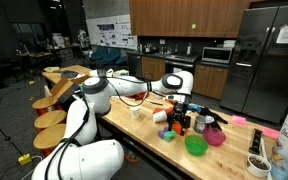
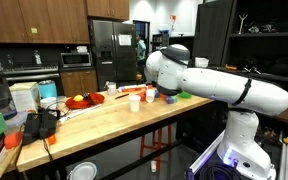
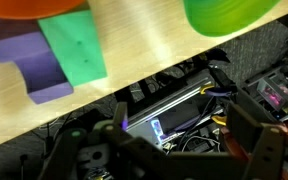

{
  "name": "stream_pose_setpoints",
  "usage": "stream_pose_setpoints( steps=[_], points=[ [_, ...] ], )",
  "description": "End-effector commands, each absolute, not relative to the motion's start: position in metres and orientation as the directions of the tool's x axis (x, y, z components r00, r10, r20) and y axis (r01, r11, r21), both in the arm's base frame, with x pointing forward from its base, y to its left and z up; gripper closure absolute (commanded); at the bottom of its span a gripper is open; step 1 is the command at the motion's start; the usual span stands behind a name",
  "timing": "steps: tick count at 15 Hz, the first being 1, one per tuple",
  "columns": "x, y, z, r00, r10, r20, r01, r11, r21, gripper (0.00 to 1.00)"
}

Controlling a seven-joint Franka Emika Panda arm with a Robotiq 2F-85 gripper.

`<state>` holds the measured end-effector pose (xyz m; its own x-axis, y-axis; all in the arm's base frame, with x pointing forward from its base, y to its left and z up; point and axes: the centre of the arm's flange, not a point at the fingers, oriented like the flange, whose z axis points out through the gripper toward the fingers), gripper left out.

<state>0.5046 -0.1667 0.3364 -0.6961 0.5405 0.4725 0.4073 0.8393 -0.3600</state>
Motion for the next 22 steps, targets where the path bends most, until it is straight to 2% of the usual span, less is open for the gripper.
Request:
stream_pose_setpoints(
  steps=[1, 6, 7, 13, 19, 22],
  points=[
    [0.495, -0.174, 0.343, -0.671, 0.65, 0.357, 0.451, 0.74, -0.5, 0.0],
    [0.497, -0.194, 0.367, -0.667, 0.695, 0.268, 0.416, 0.645, -0.641, 0.0],
    [0.481, -0.204, 0.374, -0.671, 0.666, 0.326, 0.394, 0.693, -0.604, 0.0],
    [0.48, -0.211, 0.389, -0.676, 0.679, 0.287, 0.404, 0.667, -0.626, 0.0],
    [0.47, -0.211, 0.445, -0.722, 0.686, 0.086, 0.444, 0.556, -0.702, 0.0],
    [0.469, -0.21, 0.464, -0.755, 0.655, 0.021, 0.459, 0.551, -0.697, 0.0]
  ],
)
